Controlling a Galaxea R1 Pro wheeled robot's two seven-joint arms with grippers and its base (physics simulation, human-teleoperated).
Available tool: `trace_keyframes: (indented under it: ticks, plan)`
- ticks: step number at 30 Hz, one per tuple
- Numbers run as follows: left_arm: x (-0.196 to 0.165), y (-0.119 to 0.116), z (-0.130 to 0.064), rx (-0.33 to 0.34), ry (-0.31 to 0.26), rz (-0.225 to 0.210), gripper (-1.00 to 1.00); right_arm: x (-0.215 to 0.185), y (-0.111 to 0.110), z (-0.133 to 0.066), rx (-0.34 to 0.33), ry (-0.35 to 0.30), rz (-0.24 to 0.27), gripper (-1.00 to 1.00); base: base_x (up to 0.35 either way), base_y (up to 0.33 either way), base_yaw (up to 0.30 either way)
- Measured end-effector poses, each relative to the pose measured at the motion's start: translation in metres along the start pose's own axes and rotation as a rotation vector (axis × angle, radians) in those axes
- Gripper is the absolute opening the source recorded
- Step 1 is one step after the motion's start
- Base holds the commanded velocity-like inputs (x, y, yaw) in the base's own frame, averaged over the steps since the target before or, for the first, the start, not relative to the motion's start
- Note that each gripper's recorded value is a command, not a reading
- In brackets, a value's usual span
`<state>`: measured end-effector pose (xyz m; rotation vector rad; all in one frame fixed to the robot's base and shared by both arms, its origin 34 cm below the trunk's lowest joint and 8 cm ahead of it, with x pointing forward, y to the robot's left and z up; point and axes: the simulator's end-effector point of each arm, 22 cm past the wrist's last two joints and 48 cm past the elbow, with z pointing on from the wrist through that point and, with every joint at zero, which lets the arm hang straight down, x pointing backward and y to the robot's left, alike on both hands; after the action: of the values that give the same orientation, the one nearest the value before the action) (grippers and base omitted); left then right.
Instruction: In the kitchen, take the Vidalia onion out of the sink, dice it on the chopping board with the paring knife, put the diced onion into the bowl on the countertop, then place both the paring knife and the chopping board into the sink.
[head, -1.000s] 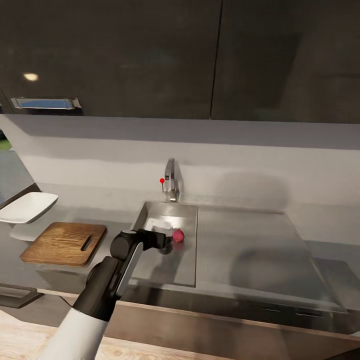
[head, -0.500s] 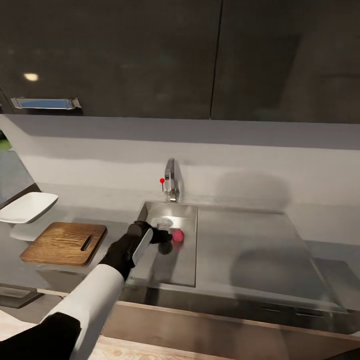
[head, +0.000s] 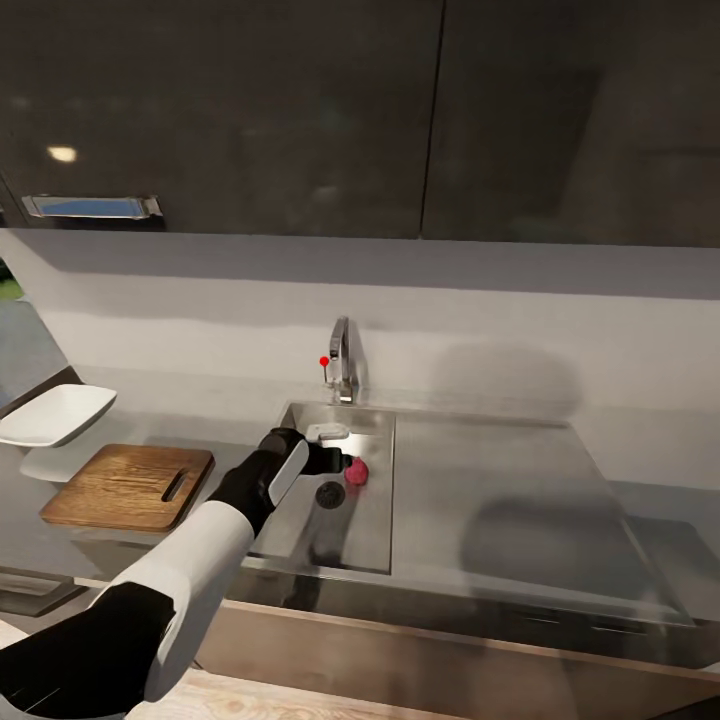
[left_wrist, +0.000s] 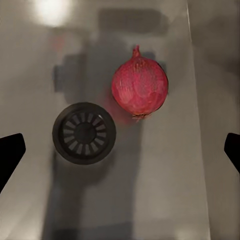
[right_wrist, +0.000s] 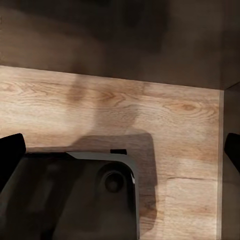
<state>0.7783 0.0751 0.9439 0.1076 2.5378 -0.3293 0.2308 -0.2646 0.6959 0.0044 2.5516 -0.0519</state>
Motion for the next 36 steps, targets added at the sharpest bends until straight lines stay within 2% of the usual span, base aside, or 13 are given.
trace_keyframes:
  ticks: [10,23,36]
  plan:
    - [0.002,0.004,0.000,-0.001,-0.001,0.002,1.00,0.000,-0.001,0.000,0.001,0.001,-0.001,1.00,0.019,-0.016,0.000]
    - [0.008,0.008,0.003,-0.006,0.014,0.000,1.00,0.001,-0.003,0.000,0.008,0.005,0.004,1.00,0.195,-0.174,0.000]
    - [0.013,0.015,0.010,-0.012,0.026,-0.004,1.00,0.006,-0.003,-0.001,0.008,0.020,0.003,1.00,0.018,-0.017,0.000]
